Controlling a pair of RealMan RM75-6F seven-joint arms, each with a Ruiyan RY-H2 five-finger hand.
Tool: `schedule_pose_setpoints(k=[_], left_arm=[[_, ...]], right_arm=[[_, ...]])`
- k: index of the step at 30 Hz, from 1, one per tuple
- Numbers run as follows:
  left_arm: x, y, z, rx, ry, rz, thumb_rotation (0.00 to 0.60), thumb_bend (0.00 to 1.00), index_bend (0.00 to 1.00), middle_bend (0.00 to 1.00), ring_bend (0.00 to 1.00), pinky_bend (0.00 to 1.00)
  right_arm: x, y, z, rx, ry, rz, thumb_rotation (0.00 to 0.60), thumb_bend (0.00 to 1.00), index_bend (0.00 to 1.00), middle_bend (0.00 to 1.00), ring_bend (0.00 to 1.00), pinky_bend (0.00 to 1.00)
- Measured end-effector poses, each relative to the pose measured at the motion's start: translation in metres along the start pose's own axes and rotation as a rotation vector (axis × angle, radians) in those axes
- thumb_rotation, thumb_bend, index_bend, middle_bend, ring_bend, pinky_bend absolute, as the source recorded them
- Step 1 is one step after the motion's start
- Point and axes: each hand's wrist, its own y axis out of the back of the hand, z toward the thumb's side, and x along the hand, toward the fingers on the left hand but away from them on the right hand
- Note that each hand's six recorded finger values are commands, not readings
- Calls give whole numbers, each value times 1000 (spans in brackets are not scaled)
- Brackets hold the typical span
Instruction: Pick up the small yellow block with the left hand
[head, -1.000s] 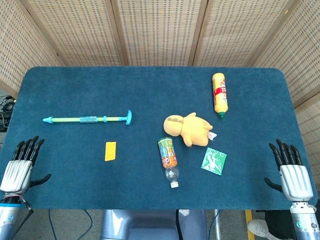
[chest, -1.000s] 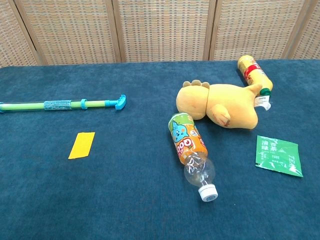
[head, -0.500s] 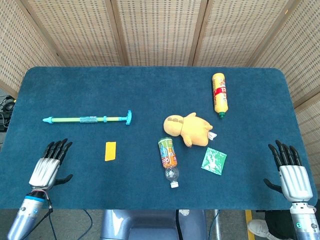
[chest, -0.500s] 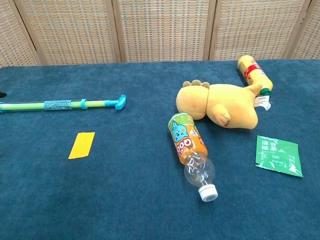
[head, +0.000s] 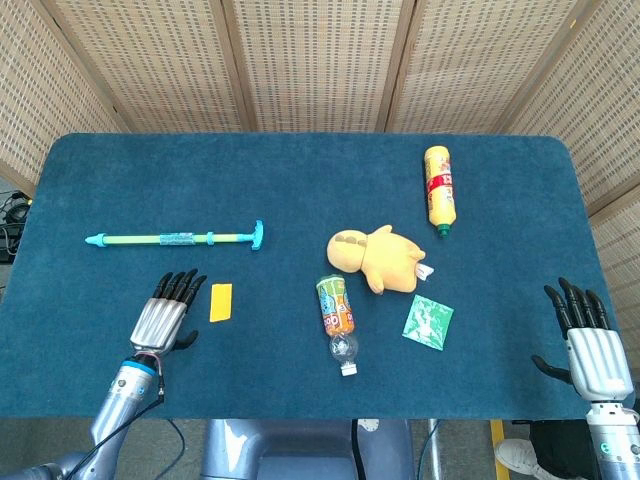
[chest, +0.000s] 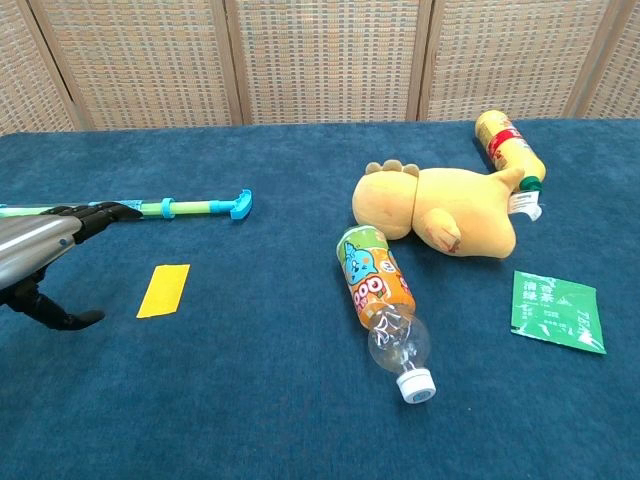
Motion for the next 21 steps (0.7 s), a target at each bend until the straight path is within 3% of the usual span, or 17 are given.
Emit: schedule_pose_setpoints(k=[13, 21], left_arm=[[28, -18, 31, 69, -4, -41, 600, 307, 0, 0, 0, 0], [38, -23, 41, 84, 2, -28, 600, 310, 0, 0, 0, 0]], right_arm=[[-4, 2, -8, -29, -19, 6, 600, 0, 0, 0, 0, 0], [-4, 6, -13, -49, -27, -3, 600, 0, 0, 0, 0, 0]])
